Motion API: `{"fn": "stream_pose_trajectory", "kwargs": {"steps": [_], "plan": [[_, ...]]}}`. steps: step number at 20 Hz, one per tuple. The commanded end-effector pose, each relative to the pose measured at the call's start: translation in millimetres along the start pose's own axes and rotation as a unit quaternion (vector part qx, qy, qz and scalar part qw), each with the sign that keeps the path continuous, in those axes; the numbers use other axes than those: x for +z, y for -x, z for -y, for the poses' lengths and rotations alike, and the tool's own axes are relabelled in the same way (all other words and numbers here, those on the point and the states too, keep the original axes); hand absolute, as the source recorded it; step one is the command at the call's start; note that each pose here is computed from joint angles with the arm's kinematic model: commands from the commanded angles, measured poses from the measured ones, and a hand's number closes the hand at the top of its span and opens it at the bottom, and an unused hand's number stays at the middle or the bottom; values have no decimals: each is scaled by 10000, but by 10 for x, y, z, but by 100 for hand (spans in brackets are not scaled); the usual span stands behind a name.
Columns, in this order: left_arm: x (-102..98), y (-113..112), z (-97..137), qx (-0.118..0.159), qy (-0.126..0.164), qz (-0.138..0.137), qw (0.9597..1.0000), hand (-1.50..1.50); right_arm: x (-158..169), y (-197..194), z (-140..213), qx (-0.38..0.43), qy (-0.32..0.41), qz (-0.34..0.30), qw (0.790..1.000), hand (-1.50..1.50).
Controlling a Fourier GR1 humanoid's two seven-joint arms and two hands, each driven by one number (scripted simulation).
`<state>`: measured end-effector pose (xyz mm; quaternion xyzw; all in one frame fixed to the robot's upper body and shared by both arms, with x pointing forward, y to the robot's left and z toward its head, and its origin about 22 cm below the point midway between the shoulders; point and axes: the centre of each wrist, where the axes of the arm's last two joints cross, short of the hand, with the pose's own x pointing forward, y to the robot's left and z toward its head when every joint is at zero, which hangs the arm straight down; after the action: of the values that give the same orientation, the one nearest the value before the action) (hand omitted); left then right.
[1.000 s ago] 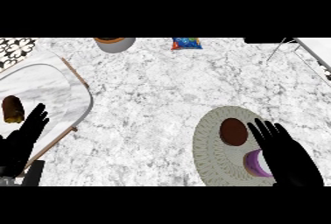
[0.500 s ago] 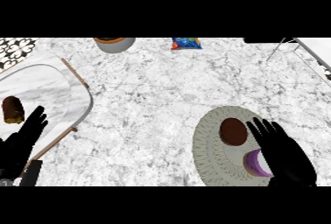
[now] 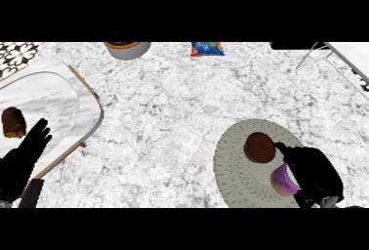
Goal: Pick the can from the placemat and place it in the tiered shelf
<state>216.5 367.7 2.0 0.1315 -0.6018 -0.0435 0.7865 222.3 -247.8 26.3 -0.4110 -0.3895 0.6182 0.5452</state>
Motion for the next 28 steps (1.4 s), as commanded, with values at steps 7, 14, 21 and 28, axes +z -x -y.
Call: {"fn": "stream_pose_trajectory", "kwargs": {"steps": [7, 14, 21, 28], "plan": [[-22, -89, 227, 297, -96, 102, 9995, 0, 23, -27, -156, 305, 445, 230, 9983, 150], [42, 7, 87, 242, -84, 81, 9996, 0, -334, 219, 305, -1066, 981, -1694, 9748, 150], [-97, -176, 145, 257, 200, 272, 9991, 0, -894, 404, 1141, -2468, 1486, -3983, 8709, 150], [-140, -114, 283, 184, -80, 178, 9996, 0, -948, 64, 1913, -2927, 2242, -4098, 8343, 150]]}}
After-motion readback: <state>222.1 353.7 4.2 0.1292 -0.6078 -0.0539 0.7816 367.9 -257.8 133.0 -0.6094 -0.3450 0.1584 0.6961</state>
